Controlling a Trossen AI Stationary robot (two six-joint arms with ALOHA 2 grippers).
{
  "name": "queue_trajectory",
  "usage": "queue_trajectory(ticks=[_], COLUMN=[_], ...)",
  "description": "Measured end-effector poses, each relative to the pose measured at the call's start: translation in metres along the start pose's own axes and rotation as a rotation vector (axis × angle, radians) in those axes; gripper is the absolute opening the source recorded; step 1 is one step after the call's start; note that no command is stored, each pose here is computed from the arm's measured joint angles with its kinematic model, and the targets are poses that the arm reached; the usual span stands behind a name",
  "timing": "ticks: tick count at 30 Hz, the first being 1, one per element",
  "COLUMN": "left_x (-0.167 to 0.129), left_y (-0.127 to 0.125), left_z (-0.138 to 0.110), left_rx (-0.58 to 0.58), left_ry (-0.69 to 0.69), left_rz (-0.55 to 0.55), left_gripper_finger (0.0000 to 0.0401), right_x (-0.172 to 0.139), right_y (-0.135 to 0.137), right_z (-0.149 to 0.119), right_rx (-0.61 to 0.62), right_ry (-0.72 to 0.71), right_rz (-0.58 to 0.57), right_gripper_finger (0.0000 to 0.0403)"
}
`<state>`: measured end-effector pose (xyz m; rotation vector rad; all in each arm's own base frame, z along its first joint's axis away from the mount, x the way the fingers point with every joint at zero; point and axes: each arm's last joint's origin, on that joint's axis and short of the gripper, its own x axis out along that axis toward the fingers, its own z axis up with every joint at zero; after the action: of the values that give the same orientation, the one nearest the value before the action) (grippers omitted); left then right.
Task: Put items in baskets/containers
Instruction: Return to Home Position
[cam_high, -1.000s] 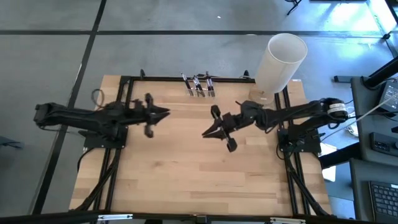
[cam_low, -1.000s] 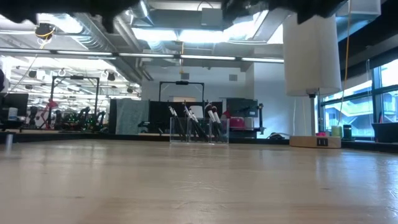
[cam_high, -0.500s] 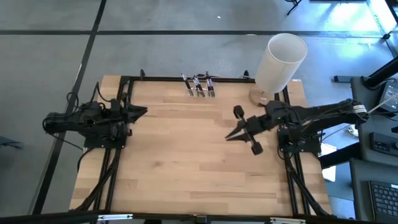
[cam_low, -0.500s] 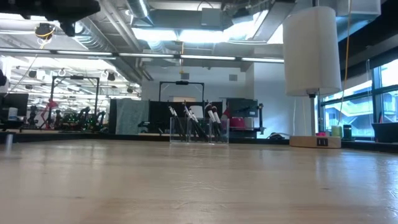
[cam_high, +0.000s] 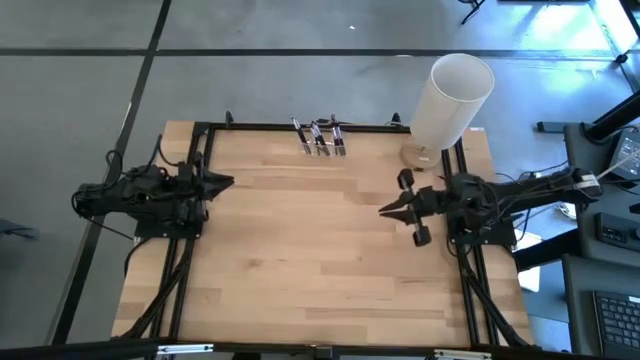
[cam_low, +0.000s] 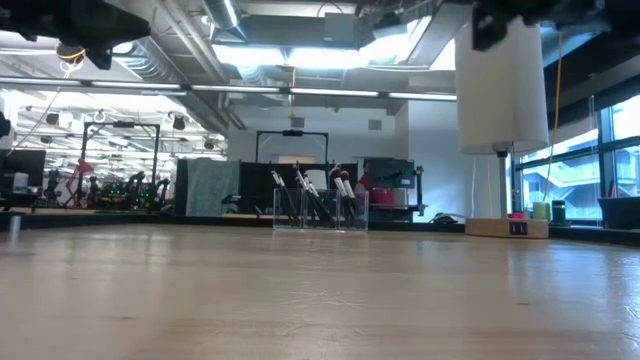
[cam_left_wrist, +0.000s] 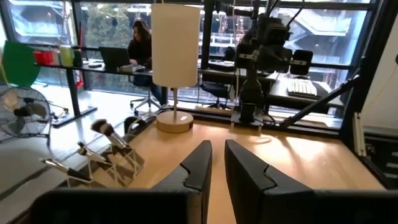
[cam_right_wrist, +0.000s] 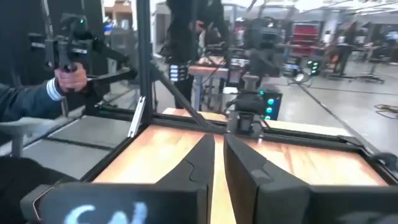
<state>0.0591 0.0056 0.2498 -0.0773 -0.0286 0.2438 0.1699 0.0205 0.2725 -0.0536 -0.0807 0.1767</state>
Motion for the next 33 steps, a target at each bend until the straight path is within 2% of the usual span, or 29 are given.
queue_trajectory(ticks=[7,12,18,23,30,33], left_x=[0.000,0.004,0.020,0.023,0.026,0.030], left_y=[0.003,0.001,-0.003,-0.003,-0.004,-0.004], left_z=[0.002,-0.005,-0.031,-0.038,-0.044,-0.055], left_rx=[0.034,0.033,0.073,0.080,0.084,0.074], left_ry=[-0.019,-0.032,-0.096,-0.109,-0.131,-0.147], left_rz=[0.089,0.067,0.033,0.023,0.025,0.024], left_gripper_finger=[0.0037,0.0036,0.0035,0.0032,0.0031,0.0031], right_x=[-0.047,-0.068,-0.068,-0.069,-0.068,-0.068], right_y=[-0.003,-0.001,0.001,-0.001,-0.005,-0.005], right_z=[-0.004,-0.009,-0.048,-0.070,-0.077,-0.077], right_rx=[0.007,0.015,0.060,0.079,0.091,0.094], right_ry=[-0.113,-0.191,-0.250,-0.224,-0.168,-0.167], right_rz=[-0.022,-0.015,-0.014,-0.053,-0.100,-0.086], right_gripper_finger=[0.0037,0.0037,0.0037,0.0037,0.0037,0.0037])
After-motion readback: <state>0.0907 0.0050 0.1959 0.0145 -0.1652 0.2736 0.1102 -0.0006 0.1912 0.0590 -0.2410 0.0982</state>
